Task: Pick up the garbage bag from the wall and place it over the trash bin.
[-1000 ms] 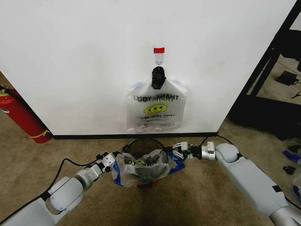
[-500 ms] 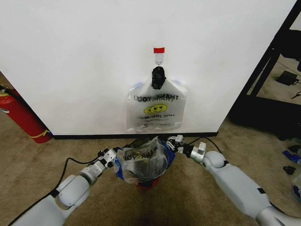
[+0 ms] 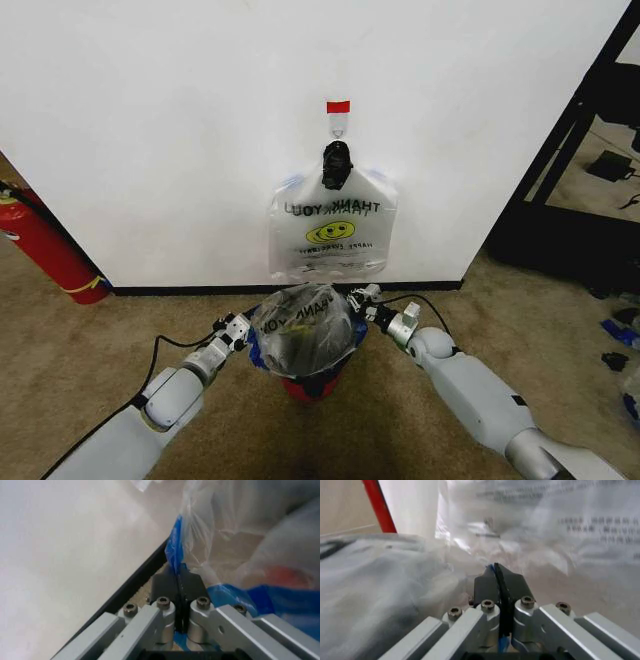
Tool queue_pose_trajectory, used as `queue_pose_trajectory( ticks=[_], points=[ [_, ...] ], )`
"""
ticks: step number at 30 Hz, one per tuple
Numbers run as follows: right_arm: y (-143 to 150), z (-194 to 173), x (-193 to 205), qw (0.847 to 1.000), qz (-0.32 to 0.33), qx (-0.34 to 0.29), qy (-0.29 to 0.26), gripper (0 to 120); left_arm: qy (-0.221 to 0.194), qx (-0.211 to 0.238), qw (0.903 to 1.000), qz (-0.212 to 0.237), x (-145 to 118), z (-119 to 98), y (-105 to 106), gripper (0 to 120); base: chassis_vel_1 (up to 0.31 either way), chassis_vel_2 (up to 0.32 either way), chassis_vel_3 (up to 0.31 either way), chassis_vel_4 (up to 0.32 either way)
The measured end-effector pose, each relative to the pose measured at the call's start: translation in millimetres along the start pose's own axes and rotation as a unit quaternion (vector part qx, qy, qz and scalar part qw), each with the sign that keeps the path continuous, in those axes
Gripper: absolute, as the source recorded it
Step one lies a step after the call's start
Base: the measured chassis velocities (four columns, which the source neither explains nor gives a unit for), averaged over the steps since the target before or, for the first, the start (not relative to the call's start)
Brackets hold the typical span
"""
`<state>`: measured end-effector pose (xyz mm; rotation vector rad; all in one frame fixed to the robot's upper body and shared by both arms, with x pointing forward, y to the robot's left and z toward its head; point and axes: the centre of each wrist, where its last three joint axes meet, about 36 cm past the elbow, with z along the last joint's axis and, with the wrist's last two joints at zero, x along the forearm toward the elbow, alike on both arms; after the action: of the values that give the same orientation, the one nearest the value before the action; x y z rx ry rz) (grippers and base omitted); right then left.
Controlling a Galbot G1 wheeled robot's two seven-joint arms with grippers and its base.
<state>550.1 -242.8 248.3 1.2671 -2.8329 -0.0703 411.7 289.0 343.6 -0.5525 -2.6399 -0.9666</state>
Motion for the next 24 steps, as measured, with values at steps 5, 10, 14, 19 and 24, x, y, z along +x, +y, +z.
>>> queue_pose_trajectory(
  ticks=[5,10,14,19,24],
  points=[
    [0.0,12.0,6.6,1.0,0.001,-0.003,0.017,0,0.002,-0.01,0.9999,0.005,-2.9,11.9,-5.1,0,0.0,0.0,0.0,0.0],
    [-2.5,17.8,17.5,0.999,-0.027,0.0,0.025,0,-0.004,-0.014,0.9998,0.014,1.2,20.9,-13.6,0,0.0,0.0,0.0,0.0],
    [-10.0,21.3,34.8,0.998,-0.064,0.004,0.028,0,-0.012,-0.016,0.9996,0.019,11.4,30.0,-23.2,0,0.0,0.0,0.0,0.0],
    [-14.2,25.6,48.3,0.997,-0.07,0.013,0.025,0,-0.019,-0.011,0.9997,0.014,16.2,37.6,-30.9,0,0.0,0.0,0.0,0.0],
    [-13.7,22.1,53.1,0.998,-0.063,0.019,0.006,9,-0.034,0.009,0.9994,-0.004,18.4,36.6,-35.9,0,0.0,0.0,0.0,0.0]
  ],
)
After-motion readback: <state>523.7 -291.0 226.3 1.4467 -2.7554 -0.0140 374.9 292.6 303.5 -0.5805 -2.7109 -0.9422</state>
